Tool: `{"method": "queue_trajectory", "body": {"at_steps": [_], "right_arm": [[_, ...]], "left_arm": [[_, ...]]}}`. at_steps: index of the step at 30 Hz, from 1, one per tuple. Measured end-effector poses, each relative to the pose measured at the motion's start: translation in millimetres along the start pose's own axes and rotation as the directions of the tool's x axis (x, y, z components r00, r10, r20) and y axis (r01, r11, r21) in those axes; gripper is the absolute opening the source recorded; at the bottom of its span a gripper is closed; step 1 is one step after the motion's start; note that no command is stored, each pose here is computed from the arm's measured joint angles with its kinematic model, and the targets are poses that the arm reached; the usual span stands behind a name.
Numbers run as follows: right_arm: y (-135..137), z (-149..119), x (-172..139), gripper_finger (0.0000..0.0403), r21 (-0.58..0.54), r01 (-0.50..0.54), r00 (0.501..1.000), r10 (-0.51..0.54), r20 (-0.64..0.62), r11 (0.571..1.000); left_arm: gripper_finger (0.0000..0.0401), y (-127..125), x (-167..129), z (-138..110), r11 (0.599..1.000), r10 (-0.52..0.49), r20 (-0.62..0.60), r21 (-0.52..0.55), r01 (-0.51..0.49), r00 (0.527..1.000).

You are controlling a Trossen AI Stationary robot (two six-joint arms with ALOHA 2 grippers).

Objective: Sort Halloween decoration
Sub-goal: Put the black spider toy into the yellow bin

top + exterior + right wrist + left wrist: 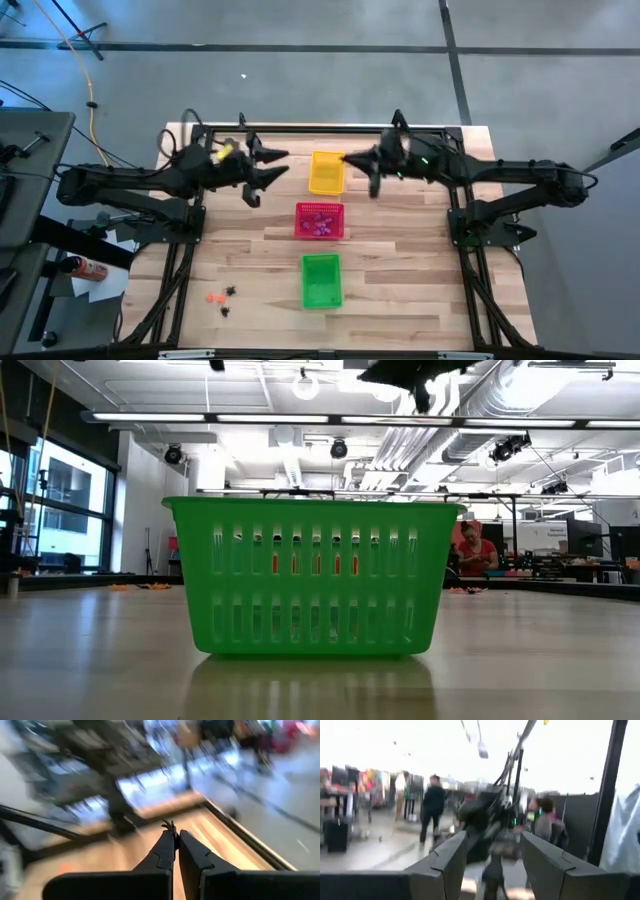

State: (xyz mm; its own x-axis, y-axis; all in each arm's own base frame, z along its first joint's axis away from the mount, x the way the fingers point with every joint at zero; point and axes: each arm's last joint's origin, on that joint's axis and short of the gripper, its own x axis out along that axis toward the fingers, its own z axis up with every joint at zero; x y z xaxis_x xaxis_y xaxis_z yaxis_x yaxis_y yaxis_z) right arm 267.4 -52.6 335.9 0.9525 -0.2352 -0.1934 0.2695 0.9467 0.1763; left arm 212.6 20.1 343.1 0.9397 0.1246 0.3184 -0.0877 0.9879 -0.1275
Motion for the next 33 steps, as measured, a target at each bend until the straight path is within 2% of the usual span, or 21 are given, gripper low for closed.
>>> {"method": "queue_trajectory", "body": {"at_steps": [3,7,10,15,18,22,29,33], "right_arm": [[-13.3,9.6,23.6,0.0001,-0.043,0.079,0.983,-0.085,-0.166,0.996],[-35.4,10.7,61.4,0.0001,-0.108,0.142,0.919,-0.171,-0.354,0.984],[-54.1,-2.7,90.1,0.0001,-0.128,0.179,0.86,-0.219,-0.461,0.975],[-77.6,-40.1,128.3,0.0001,-0.076,0.244,0.764,-0.24,-0.599,0.967],[-86.5,-62.8,145.0,0.0001,0.003,0.275,0.731,-0.207,-0.651,0.962],[-92.5,-86.5,159.8,0.0008,0.11,0.355,0.699,-0.185,-0.691,0.929],[-96.6,-105.8,168.5,0.005,0.184,0.454,0.659,-0.19,-0.728,0.872],[-97.8,-110.5,170.4,0.0087,0.19,0.479,0.647,-0.199,-0.736,0.857]], "left_arm": [[0.0172,0.2,-3.4,9.1,1.0,0.011,0.062,0.018,-0.013,0.998],[0.0172,0.3,-7.6,14.8,0.999,0.029,0.083,0.022,-0.031,0.996],[0.0172,0.1,-9.1,16.5,0.999,0.028,0.088,0.022,-0.03,0.996],[0.0172,0.1,-8.9,16.0,0.999,0.029,0.084,0.021,-0.03,0.996],[0.0172,0.2,-8.9,15.9,0.999,0.029,0.083,0.015,-0.03,0.996],[0.0172,0.2,-8.9,15.9,0.999,0.029,0.083,0.016,-0.03,0.996],[0.0172,0.9,-8.9,15.4,0.999,0.051,0.079,0.014,-0.053,0.996],[0.0172,1.0,-8.8,14.5,0.998,0.053,0.07,0.015,-0.054,0.996]]}}
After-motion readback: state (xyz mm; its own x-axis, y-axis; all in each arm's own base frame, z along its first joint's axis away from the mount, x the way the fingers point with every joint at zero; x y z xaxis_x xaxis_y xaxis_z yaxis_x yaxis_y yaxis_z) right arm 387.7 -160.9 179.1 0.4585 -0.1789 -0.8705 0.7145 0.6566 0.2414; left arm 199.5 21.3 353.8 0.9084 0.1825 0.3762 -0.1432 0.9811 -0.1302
